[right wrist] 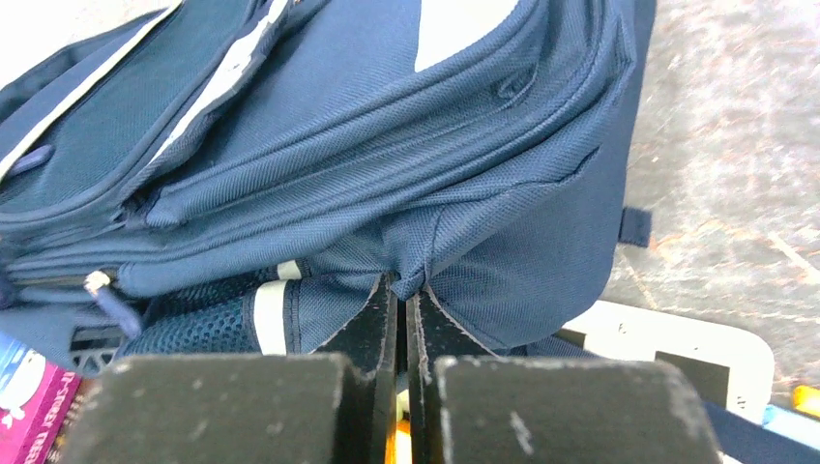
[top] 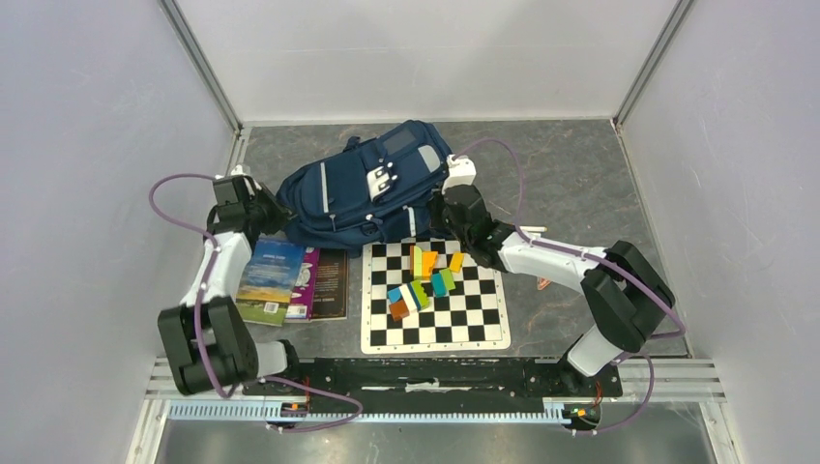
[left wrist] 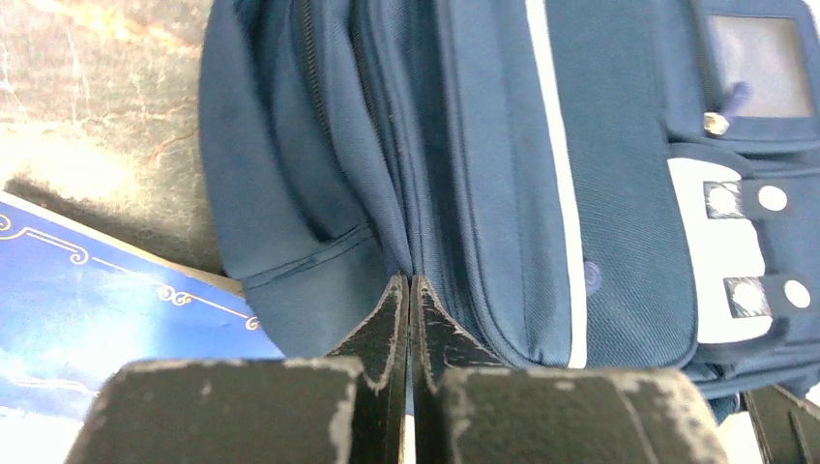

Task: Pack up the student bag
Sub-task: Adjust the student bag at the center of the board.

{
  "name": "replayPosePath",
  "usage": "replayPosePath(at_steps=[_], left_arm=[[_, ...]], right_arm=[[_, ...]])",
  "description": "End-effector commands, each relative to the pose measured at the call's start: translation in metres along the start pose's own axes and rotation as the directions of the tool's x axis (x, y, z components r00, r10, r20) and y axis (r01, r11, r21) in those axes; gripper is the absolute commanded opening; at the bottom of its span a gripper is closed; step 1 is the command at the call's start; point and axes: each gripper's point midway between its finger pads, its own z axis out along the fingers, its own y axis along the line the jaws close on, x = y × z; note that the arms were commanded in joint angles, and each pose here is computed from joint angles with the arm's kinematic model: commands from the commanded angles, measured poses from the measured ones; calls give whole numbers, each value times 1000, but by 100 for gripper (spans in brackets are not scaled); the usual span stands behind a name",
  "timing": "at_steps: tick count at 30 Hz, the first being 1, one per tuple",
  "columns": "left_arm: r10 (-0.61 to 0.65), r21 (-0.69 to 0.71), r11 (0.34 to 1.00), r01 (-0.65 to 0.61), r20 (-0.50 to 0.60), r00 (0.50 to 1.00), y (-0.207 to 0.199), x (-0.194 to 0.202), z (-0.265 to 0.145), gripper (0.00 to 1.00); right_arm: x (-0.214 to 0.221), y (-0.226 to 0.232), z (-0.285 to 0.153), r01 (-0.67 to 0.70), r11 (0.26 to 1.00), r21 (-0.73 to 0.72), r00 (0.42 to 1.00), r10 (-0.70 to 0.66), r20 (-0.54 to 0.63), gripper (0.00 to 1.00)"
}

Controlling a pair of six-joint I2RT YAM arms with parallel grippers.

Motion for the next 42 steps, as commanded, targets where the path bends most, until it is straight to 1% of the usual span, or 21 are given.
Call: replayPosePath(at_steps=[1,4,9,12,16,17,19,20,22,24,25,26,28,30,31,32,34,36,38,40,42], left_arm=[[125,119,983,-141,134,983,-47,-13,-36,2],[156,162,970,-183,169,973,-67,-6,-50,2],[192,244,939,-242,210,959,-103,6,-73,2],[213,326,907,-264,185,959,-131,29,-81,2],[233,404,875,-269,136,963,-153,55,-81,2],[239,418,869,-267,118,964,-156,61,-78,2],[257,455,852,-260,69,964,-163,78,-76,2],[262,479,841,-251,46,964,-165,85,-74,2],[286,540,806,-245,8,958,-171,97,-75,2],[323,550,792,-265,-10,946,-169,103,-76,12],[338,538,794,-283,-4,941,-167,102,-77,27],[352,523,796,-304,9,936,-165,99,-78,45],[365,481,808,-339,42,930,-160,90,-81,73],[363,429,829,-359,76,929,-153,76,-81,91],[358,403,841,-360,82,930,-149,69,-79,97],[352,371,858,-357,84,932,-143,61,-76,99],[323,315,891,-326,64,944,-129,46,-67,100],[274,278,920,-277,49,960,-114,30,-58,100],[218,223,948,-226,58,974,-94,11,-50,100],[189,197,960,-198,65,980,-83,3,-43,100],[156,184,969,-166,67,985,-74,-2,-34,100]], right_arm=[[-87,22,-8,48,998,-33,980,-41,193,0],[-99,14,-2,115,993,15,973,-115,202,0],[-105,-11,18,175,981,85,965,-188,182,0],[-104,-25,32,206,971,123,960,-225,165,0],[-95,-41,55,234,960,151,959,-254,123,0],[-92,-45,61,236,959,156,961,-254,108,7],[-87,-51,69,239,959,152,966,-251,67,32],[-85,-52,70,239,961,139,968,-247,45,47],[-82,-52,64,234,967,103,971,-238,28,62],[-83,-52,48,220,972,80,974,-224,47,77],[-77,-54,40,213,974,72,975,-216,47,84],[-74,-54,30,206,977,56,977,-209,51,91],[-66,-50,13,199,980,3,979,-199,43,95],[-54,-50,-1,159,987,-22,987,-159,22,97],[-49,-48,-9,120,992,-35,993,-120,17,97],[-40,-48,-16,82,995,-50,997,-82,6,97],[-27,-43,-30,-10,995,-98,1000,10,-1,98],[-16,-38,-45,-157,978,-138,987,158,-1,98],[-7,-33,-59,-295,936,-193,953,302,11,98],[2,-33,-70,-394,890,-228,912,409,20,98],[9,-31,-77,-444,861,-249,887,461,15,98]])
